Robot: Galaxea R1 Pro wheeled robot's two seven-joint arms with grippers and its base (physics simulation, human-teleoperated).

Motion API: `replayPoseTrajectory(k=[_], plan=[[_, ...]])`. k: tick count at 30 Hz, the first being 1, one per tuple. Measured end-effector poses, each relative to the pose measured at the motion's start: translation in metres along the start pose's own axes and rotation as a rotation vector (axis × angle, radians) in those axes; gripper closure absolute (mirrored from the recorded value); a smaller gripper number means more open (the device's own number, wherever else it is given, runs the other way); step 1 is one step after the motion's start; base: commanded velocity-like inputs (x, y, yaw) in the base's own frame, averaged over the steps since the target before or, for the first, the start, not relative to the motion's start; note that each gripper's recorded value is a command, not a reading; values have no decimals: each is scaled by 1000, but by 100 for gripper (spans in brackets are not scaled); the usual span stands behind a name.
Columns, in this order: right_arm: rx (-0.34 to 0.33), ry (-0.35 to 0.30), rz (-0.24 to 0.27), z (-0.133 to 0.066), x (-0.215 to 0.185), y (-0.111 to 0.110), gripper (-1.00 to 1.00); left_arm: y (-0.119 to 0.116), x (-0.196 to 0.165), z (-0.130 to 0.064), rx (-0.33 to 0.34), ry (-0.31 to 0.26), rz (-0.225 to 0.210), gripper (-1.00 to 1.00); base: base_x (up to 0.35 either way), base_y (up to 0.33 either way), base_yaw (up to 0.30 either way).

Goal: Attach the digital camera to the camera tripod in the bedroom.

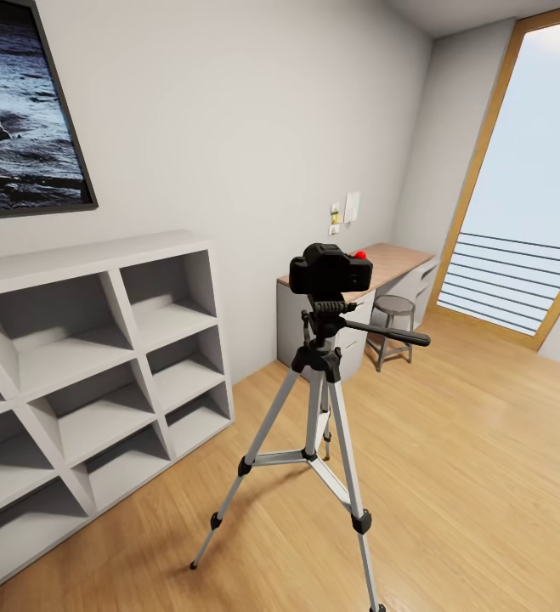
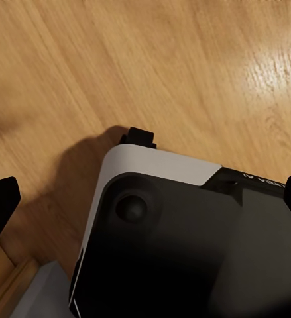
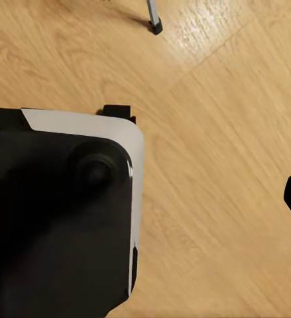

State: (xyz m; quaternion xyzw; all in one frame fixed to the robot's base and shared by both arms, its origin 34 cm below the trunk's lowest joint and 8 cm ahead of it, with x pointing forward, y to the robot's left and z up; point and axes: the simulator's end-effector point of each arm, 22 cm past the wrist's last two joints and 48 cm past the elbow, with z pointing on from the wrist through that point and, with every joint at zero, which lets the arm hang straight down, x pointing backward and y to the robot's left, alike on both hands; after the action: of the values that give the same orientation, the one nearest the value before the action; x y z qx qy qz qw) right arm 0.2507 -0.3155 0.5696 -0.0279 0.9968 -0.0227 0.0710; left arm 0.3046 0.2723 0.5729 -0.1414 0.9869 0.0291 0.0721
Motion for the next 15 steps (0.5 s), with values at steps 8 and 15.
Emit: replayPoseTrajectory(k=[8, 15], plan=[[-14, -1, 4, 0, -1, 11, -100, 1, -1, 0, -1, -1, 3, -100, 0, 0, 0], [-15, -1, 2, 0, -1, 12, -100, 0, 0, 0, 0, 0, 3, -100, 0, 0, 0]])
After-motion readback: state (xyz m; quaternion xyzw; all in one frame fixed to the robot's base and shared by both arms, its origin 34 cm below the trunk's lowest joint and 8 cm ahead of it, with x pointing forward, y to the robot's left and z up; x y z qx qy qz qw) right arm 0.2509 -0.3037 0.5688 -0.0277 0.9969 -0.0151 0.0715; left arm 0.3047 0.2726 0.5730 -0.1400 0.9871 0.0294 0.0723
